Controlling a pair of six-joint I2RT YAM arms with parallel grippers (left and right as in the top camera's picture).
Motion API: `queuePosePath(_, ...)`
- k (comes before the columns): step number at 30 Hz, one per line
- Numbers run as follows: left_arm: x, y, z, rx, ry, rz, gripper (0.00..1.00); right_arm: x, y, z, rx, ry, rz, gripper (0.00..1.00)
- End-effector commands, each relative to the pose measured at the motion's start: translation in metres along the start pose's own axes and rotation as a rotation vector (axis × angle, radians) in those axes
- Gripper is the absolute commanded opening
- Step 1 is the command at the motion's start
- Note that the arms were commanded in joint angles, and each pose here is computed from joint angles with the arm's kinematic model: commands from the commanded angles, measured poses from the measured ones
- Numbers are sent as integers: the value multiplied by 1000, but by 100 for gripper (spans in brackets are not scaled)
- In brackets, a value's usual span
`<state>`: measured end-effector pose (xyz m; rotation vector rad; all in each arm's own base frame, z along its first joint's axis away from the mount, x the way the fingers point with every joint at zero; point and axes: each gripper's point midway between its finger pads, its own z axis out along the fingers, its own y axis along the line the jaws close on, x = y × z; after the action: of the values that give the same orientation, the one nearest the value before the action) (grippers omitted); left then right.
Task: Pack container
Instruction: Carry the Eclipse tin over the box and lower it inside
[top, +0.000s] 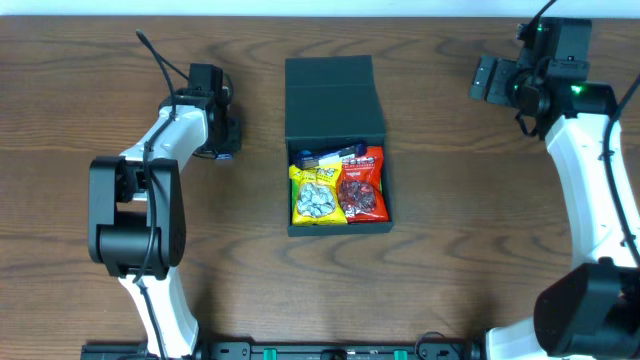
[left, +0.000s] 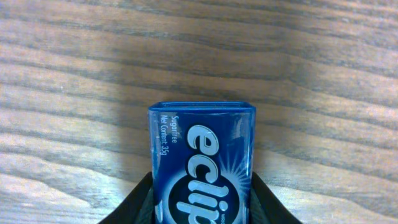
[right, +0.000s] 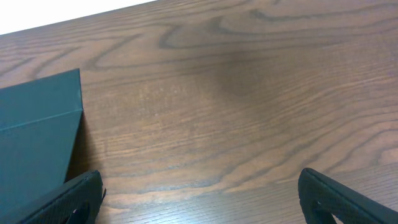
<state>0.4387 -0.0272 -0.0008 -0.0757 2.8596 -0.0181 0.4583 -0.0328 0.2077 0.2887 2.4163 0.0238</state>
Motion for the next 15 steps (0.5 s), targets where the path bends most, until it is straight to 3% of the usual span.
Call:
queuePosePath(1, 11, 2, 10, -6, 42, -17, 15, -7, -2, -6, 2, -22, 3, 99)
queuePosePath(9, -33, -7, -60, 27, -146, -79, 12, -14, -2, -6, -1, -48, 3, 99)
queuePosePath(15, -46, -41, -125, 87, -284, -51, 9, -23, -4, -7, 10, -85, 6, 99)
